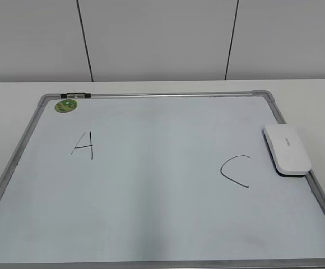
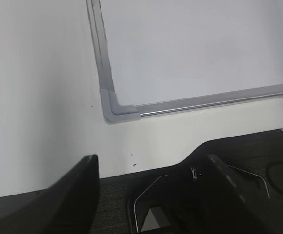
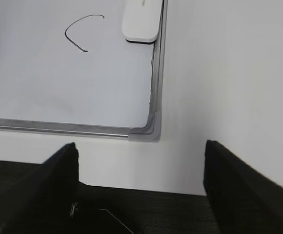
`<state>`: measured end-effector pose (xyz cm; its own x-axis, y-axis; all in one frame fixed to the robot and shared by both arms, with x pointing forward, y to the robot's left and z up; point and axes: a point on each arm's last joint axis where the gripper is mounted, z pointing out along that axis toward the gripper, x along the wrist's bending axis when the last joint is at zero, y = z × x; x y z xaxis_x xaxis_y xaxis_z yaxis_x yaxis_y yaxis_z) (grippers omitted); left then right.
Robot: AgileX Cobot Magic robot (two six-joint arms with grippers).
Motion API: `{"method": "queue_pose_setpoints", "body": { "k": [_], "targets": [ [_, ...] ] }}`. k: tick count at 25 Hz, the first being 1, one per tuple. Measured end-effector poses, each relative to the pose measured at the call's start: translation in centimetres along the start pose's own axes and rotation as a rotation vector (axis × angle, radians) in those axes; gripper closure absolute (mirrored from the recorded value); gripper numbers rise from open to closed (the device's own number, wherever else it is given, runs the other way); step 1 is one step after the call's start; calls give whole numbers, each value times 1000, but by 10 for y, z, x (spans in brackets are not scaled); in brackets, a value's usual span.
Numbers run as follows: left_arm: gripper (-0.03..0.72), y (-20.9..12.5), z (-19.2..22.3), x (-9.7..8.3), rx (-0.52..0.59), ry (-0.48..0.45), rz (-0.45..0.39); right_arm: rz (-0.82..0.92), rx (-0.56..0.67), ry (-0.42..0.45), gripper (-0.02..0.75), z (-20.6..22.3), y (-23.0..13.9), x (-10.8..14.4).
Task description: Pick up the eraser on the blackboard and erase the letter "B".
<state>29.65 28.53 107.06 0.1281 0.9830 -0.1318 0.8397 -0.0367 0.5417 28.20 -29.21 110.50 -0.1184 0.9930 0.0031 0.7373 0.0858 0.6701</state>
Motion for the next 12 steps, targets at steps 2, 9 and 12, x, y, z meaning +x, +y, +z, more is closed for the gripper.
{"method": "queue_pose_setpoints", "body": {
  "k": [2,9,12],
  "targets": [
    [215,-8,4,2,-6,16,3,2,-3,-12,147,3,-14,-1],
    [217,-16,16,9,-11,71,13,51,108,-62,147,34,-51,-5],
    [221,-14,17,10,-34,89,31,59,98,-65,147,36,-51,-5]
  ]
}}
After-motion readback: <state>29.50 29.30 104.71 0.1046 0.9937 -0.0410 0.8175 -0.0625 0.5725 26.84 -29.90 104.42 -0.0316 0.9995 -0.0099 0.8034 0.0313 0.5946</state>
